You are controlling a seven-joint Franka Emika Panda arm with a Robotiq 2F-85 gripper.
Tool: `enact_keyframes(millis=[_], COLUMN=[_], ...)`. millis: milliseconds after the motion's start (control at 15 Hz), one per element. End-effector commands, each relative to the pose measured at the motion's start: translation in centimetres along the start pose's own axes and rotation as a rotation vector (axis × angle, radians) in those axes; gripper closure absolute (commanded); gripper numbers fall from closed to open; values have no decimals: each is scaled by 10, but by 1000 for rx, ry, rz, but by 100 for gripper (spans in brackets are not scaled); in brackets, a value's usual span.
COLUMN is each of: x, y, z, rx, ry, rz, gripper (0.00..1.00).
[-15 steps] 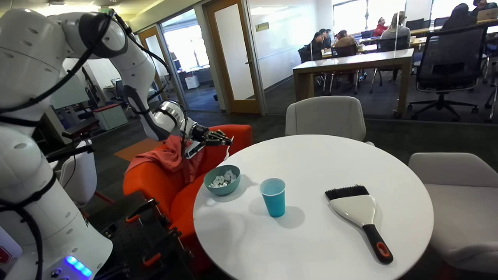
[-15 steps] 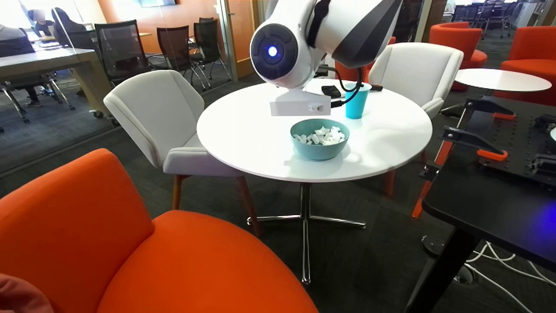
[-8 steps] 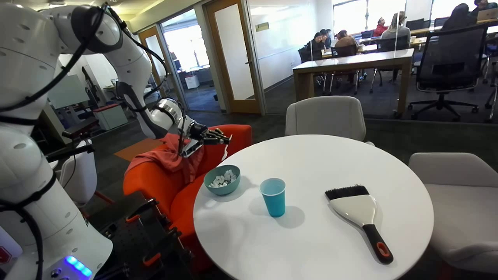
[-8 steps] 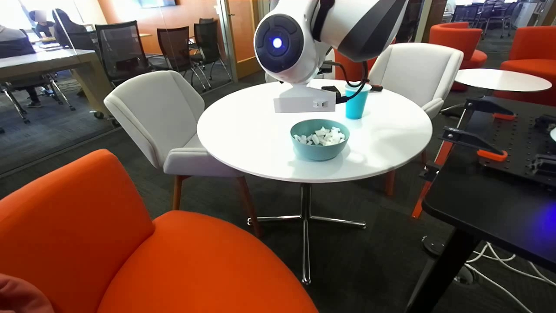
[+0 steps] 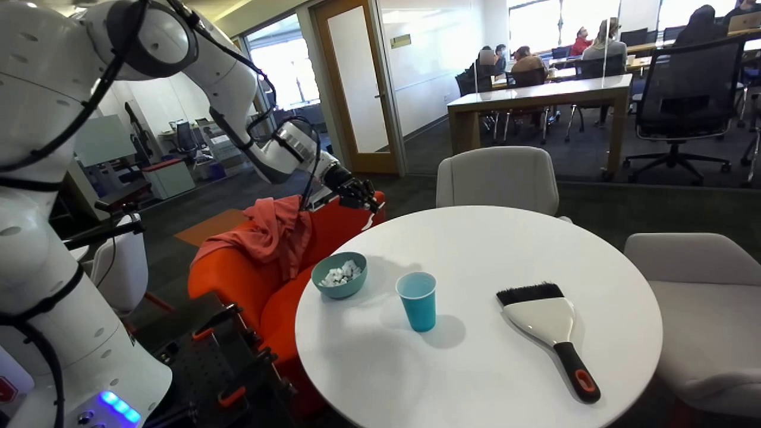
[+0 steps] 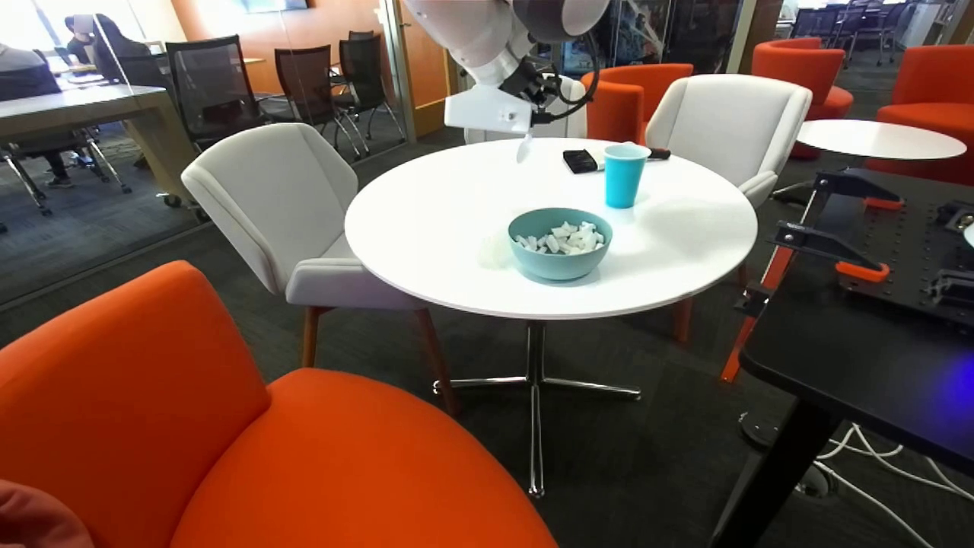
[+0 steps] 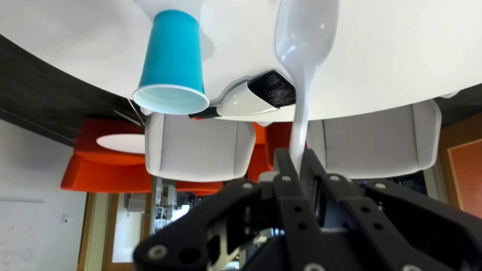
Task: Use the spoon to stir the contents of the bowl
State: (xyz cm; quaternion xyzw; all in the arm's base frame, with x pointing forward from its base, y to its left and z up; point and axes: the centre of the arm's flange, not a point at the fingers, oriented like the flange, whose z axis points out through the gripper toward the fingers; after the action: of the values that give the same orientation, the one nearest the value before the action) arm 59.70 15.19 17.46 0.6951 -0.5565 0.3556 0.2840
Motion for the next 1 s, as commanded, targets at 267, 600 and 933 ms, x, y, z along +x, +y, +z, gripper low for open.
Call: enact_keyframes(millis=[267,600,933], x=[22,-8,-31], y=[-57,-66,-67], z=[51,85,115], rx=[-72,-99,-34], ry=[-392,-573,-578], rz=[223,432,572], gripper=[97,97,97])
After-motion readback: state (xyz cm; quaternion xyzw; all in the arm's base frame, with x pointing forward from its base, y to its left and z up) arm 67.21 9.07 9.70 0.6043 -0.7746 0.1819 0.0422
